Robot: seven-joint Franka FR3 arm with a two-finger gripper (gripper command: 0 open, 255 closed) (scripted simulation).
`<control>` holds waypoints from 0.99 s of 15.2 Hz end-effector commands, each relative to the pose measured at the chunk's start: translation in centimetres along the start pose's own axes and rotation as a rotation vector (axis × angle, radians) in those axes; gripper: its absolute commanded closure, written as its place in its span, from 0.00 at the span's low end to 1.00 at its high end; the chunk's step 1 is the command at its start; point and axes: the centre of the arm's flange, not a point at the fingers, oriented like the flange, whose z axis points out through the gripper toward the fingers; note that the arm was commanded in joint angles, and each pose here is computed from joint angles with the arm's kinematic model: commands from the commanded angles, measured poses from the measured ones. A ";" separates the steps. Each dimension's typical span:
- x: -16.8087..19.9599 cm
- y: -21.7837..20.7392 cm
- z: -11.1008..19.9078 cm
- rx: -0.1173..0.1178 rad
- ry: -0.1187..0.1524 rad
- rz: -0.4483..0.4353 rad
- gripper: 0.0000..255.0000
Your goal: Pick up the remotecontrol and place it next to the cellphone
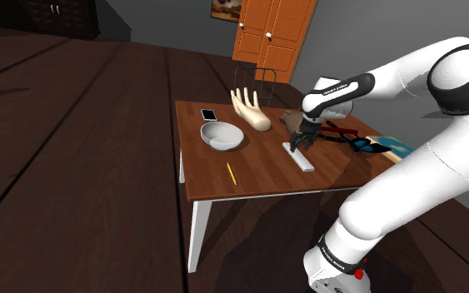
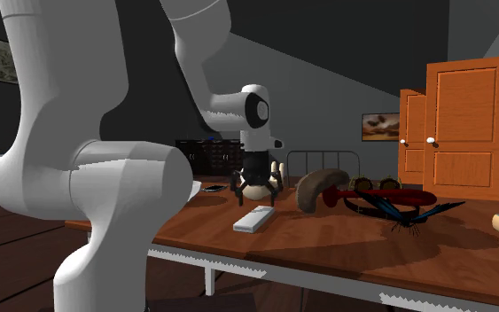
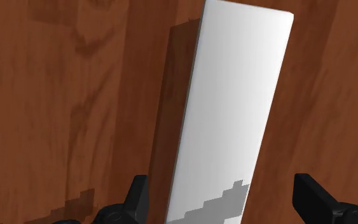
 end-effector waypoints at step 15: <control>0.0 0.0 3.0 0.000 0.000 0.000 1.00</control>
